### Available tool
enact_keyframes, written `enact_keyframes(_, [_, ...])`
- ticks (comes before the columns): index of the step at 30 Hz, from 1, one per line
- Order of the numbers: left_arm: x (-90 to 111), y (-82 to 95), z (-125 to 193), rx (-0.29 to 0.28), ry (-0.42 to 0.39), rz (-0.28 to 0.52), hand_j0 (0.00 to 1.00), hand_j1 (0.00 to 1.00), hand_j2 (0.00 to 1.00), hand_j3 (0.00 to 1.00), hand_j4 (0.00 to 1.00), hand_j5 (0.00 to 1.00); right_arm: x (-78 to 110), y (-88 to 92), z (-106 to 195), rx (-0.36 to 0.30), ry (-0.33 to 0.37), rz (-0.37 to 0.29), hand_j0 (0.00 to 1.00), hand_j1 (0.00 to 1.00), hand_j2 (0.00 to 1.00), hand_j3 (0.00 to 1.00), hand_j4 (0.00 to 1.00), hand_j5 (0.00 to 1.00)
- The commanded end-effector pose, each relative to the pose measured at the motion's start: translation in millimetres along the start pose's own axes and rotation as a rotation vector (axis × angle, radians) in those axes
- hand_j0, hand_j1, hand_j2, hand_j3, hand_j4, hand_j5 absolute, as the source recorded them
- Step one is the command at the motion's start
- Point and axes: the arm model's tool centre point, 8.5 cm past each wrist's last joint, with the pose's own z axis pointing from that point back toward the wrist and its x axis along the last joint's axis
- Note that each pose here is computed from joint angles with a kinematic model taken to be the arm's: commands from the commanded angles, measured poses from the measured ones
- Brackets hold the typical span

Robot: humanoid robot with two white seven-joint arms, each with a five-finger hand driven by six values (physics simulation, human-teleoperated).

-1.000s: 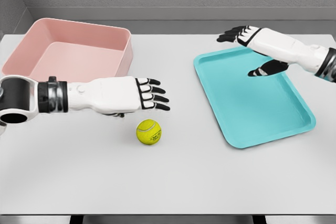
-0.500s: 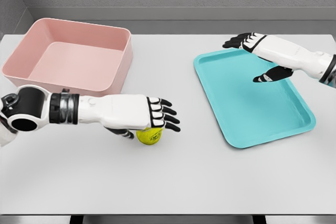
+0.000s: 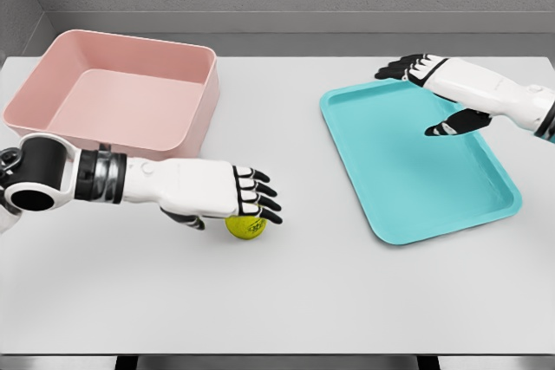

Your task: Put the tennis from the blue tray into the pink basket with both arms

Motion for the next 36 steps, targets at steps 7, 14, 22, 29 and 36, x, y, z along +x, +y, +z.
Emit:
enact_keyframes(7, [4,11.3,-20,0.017,-0.04,-0.023,1.0,1.0,1.0,1.0,1.0,1.0,-0.7,-1.3,1,-0.004,0.004,-0.004,1.0,1.0,1.0,1.0,1.0,1.0])
enact_keyframes(14, [0,4.1,-14,0.005,-0.021,0.0,1.0,1.0,1.0,1.0,1.0,1.0,-0.5,-1.3,1,-0.004,0.002,-0.004,1.0,1.0,1.0,1.0,1.0,1.0])
enact_keyframes(22, [-11,3.8,-16,0.052,-0.018,0.075,1.0,1.0,1.0,1.0,1.0,1.0,-0.5,-2.0,1,-0.005,0.002,-0.002,1.0,1.0,1.0,1.0,1.0,1.0])
enact_keyframes(29, [-28,-17.2,-23,0.027,0.025,0.131,1.0,1.0,1.0,1.0,1.0,1.0,-0.5,-2.0,1,-0.005,0.002,-0.002,1.0,1.0,1.0,1.0,1.0,1.0])
enact_keyframes(36, [-25,-17.8,-25,0.021,0.019,0.12,1.0,1.0,1.0,1.0,1.0,1.0,-0.5,-2.0,1,-0.005,0.002,-0.002,1.0,1.0,1.0,1.0,1.0,1.0])
